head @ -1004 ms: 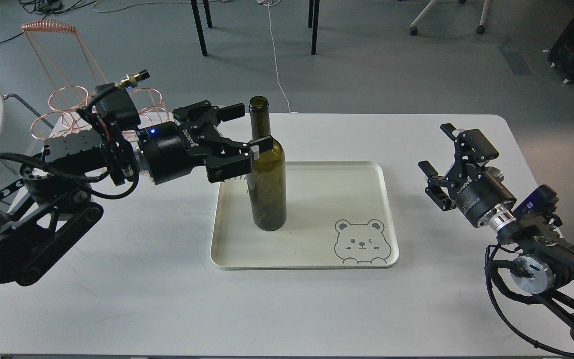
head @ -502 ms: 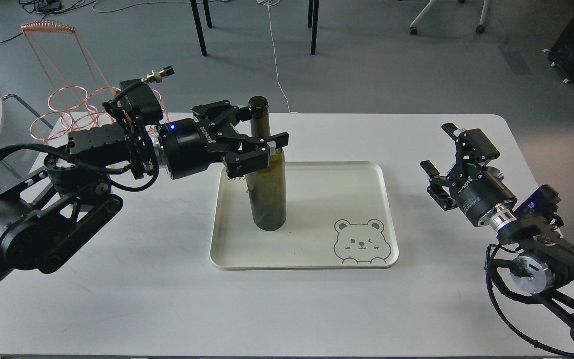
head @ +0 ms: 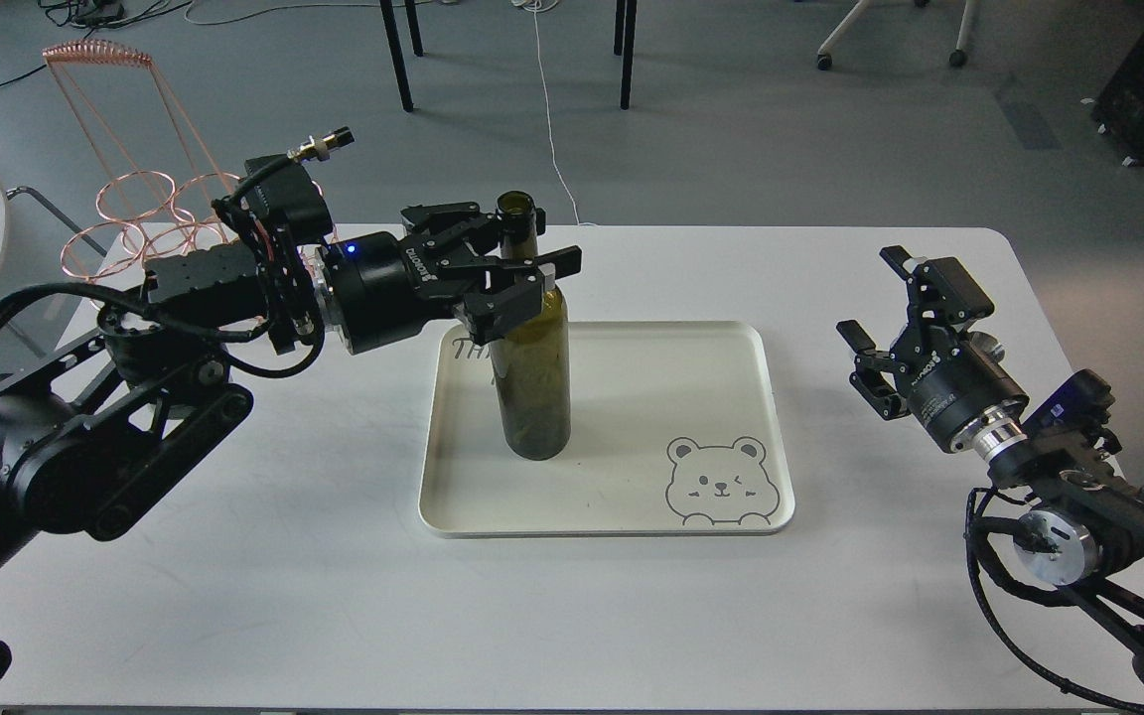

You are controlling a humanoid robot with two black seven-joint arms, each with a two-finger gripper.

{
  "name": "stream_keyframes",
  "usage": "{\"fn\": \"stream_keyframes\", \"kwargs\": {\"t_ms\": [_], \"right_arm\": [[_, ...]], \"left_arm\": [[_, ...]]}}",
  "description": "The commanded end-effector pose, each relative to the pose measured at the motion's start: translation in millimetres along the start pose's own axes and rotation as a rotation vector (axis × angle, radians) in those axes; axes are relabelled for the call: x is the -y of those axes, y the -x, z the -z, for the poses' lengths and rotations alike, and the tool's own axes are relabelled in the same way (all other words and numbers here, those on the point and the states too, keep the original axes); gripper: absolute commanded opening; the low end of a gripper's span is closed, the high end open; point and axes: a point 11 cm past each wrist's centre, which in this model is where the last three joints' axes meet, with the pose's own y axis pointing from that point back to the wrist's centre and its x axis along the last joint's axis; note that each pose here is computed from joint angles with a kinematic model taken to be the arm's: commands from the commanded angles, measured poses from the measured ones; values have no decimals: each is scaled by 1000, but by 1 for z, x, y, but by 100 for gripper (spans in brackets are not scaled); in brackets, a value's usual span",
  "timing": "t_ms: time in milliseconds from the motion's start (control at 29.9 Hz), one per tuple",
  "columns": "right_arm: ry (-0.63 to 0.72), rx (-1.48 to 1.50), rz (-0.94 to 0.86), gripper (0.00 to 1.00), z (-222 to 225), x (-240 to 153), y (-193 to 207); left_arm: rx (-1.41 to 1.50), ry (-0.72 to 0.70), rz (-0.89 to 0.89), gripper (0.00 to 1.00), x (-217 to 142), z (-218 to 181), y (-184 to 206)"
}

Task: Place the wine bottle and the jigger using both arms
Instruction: 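Lift the bottle and carry it over the copper rack with the left gripper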

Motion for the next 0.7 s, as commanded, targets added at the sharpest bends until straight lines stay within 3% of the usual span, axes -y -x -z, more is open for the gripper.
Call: {"fn": "stream_keyframes", "kwargs": {"t_ms": [0,201,502,670], "right_arm": [[0,0,1,99,0,0,1],[-3,-2,0,99,1,1,0],[-2,-3,-5,99,1,1,0],[-2,-5,-7,99,0,1,0]], "left_arm": [[-3,-3,2,10,0,1,1],[8,-1,-27,8,-6,1,-14],[69,-79,-132,8,-59,31,-124],[63,-242,-175,8,-93,78,-154]]}}
